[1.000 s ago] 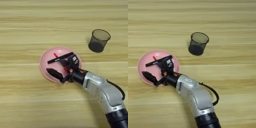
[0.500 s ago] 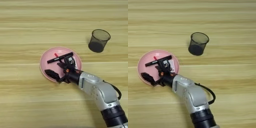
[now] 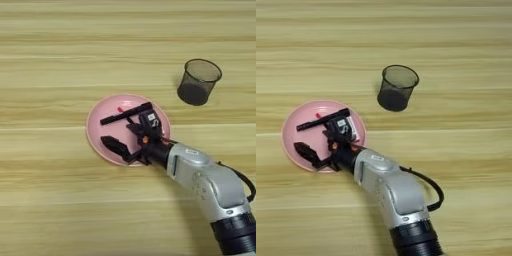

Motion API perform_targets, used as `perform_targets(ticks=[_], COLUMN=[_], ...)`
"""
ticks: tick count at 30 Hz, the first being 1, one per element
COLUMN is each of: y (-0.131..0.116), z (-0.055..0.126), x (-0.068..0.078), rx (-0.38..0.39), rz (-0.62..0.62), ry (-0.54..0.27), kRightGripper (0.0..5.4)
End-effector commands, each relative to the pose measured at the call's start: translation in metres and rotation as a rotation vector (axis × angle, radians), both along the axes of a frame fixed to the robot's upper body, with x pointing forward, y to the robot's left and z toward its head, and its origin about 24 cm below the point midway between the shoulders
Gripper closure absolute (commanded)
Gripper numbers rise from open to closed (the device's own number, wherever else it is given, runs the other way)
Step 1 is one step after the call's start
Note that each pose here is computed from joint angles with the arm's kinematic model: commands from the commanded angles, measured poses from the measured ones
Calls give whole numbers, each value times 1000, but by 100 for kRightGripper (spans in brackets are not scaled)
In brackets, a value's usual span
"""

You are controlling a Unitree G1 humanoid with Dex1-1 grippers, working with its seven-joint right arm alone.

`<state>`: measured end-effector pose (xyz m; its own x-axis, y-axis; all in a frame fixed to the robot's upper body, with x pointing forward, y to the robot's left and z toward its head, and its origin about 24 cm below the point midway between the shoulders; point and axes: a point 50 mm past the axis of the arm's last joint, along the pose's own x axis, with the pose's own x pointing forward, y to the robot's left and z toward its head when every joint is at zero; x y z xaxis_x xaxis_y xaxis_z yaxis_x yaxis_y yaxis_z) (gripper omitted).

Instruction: Move the objects on the table

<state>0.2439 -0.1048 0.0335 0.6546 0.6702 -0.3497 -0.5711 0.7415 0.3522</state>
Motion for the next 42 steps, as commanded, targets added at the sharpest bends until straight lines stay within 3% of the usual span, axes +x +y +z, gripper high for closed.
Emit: perform_targets(ticks=[1, 14, 24, 42], y=[-18, -45, -66, -98], z=[-1, -10, -2, -6], x=[4, -7, -10, -29], rx=[-81, -150, -187, -245], rz=[-74, -132, -190, -287], ry=[-5, 61, 60, 122], kRightGripper=[4, 4, 4, 4])
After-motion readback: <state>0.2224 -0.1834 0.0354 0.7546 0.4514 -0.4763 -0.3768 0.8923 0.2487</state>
